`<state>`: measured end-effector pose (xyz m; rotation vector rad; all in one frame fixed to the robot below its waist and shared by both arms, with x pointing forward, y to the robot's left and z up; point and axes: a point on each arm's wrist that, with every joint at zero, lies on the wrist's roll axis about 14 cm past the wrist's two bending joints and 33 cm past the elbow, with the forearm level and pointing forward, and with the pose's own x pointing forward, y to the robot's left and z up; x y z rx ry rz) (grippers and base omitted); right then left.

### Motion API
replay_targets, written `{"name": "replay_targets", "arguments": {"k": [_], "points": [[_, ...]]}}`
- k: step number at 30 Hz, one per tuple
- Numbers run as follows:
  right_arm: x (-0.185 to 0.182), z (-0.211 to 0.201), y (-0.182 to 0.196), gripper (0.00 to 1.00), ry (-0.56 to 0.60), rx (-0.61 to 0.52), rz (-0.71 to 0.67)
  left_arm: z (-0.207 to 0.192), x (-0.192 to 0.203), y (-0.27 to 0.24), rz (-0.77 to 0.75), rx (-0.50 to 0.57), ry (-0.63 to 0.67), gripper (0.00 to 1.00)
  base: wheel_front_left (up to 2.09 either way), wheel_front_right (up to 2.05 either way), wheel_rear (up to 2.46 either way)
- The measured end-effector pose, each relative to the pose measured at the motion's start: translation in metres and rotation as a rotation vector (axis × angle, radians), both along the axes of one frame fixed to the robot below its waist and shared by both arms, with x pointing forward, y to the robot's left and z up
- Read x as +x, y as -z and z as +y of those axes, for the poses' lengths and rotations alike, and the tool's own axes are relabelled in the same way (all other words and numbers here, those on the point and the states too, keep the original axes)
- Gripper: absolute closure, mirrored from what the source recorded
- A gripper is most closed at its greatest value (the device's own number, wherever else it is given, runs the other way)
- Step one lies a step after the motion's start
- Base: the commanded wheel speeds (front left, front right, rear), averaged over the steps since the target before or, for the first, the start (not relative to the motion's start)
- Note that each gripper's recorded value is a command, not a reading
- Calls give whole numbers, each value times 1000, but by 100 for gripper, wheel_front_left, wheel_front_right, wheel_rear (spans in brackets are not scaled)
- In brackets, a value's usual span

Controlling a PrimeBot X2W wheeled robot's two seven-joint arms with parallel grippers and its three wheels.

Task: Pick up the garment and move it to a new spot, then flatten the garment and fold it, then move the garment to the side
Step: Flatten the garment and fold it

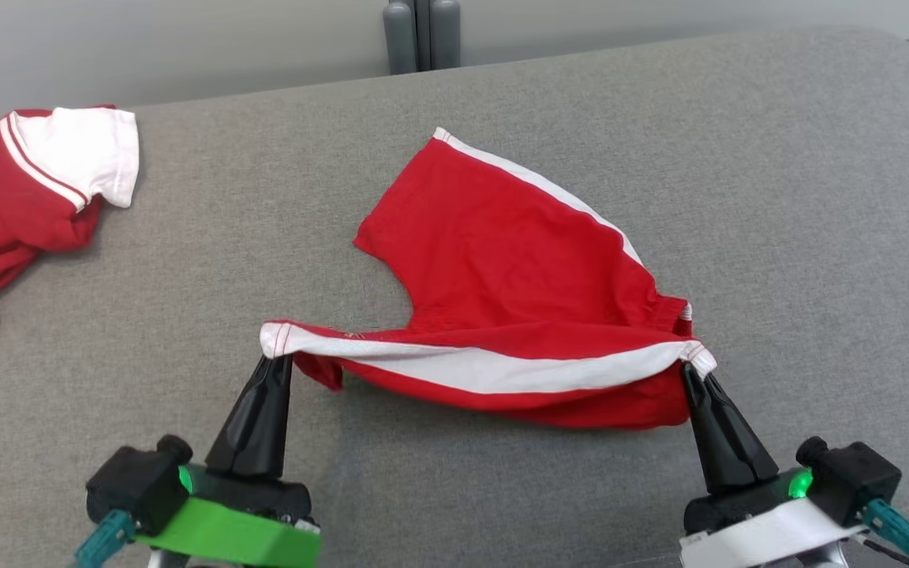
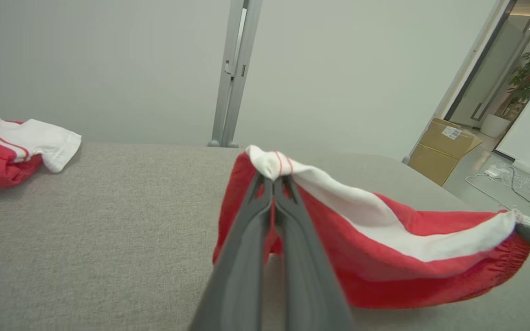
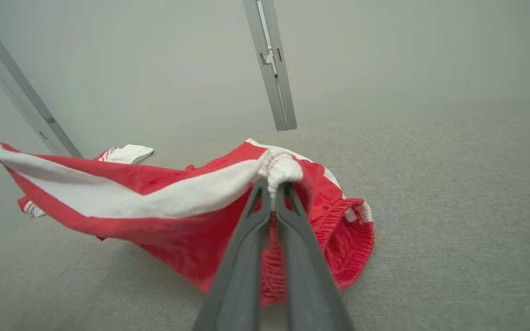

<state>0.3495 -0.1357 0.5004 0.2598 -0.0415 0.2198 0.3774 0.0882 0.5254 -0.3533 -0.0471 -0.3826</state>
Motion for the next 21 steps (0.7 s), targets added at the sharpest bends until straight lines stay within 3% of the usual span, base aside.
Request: {"name": "replay_targets", "arguments": {"k": [21], "points": [[67,-43,48,100,188,97,127,-87,161,64,134,180,210,100,0,0,0]]}}
